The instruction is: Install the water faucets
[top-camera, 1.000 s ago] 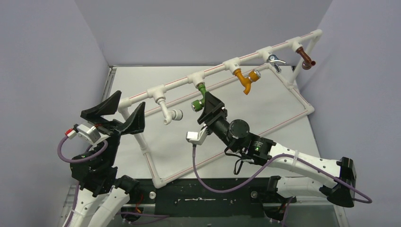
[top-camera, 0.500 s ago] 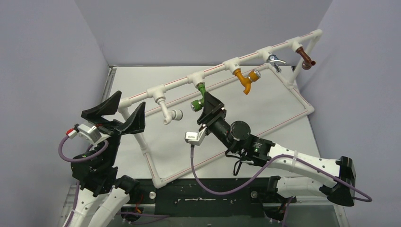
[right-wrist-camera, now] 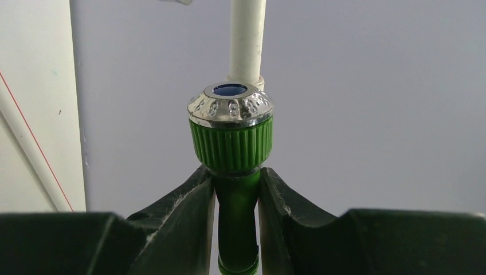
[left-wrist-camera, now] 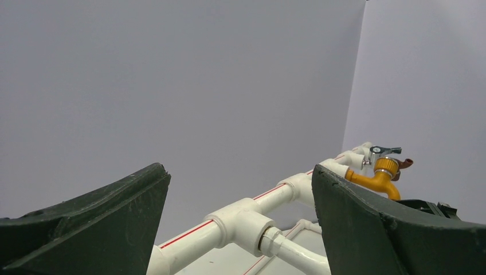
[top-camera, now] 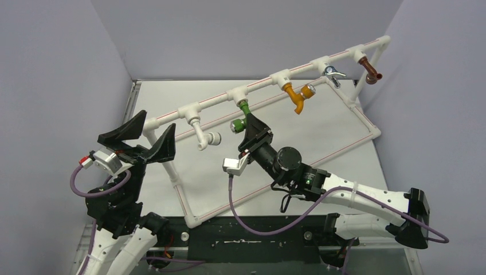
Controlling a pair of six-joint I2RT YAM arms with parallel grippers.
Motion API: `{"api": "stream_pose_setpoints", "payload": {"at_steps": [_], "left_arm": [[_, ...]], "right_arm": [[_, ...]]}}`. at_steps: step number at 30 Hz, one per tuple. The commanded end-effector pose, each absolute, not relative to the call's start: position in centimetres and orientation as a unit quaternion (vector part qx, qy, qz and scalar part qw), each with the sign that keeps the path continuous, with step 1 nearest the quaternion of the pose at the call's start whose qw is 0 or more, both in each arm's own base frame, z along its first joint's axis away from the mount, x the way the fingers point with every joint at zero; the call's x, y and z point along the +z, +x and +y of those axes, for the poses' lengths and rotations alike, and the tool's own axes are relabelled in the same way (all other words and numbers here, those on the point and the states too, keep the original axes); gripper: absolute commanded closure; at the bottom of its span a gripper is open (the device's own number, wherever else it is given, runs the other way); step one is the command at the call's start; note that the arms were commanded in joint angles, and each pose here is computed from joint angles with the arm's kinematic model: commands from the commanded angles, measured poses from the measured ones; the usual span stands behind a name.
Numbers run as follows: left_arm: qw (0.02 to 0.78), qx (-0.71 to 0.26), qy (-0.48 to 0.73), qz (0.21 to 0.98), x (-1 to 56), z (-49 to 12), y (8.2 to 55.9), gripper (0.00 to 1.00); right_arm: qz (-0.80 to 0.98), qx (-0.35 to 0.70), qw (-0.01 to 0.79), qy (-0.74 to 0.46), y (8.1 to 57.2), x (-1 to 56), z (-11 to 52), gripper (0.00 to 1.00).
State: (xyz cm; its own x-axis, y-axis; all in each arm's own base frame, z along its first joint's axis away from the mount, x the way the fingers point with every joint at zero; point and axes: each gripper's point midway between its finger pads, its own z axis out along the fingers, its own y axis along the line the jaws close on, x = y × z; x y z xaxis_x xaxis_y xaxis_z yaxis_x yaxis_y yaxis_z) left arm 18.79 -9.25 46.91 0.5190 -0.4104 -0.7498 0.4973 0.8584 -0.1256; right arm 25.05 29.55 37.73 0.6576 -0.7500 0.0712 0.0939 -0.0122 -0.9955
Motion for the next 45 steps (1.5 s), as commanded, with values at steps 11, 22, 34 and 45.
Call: {"api": "stream_pose_setpoints", "payload": {"at_steps": [11, 22, 34, 45], "left_arm": [[0.882, -0.255, 0.048, 0.394, 48.1, -8.7, 18.1, 0.06], [0.881, -0.254, 0.047, 0.397, 48.0, -8.7, 18.3, 0.06], [0.882, -0.255, 0.045, 0.395, 48.1, -8.6, 18.2, 0.06], [0.880, -0.260, 0.045, 0.394, 48.1, -8.7, 18.2, 0.06]], "right_arm": [[0.372, -0.167, 0.807, -0.428, 24.9, 40.7, 28.8, 1.00], [0.481, 0.028, 0.849, -0.217, 26.0, 42.0, 27.5, 1.00], [0.534, 0.220, 0.815, 0.046, 28.0, 41.6, 24.0, 1.00], [0.533, 0.324, 0.732, 0.274, 29.7, 39.2, 22.0, 1.00]]}}
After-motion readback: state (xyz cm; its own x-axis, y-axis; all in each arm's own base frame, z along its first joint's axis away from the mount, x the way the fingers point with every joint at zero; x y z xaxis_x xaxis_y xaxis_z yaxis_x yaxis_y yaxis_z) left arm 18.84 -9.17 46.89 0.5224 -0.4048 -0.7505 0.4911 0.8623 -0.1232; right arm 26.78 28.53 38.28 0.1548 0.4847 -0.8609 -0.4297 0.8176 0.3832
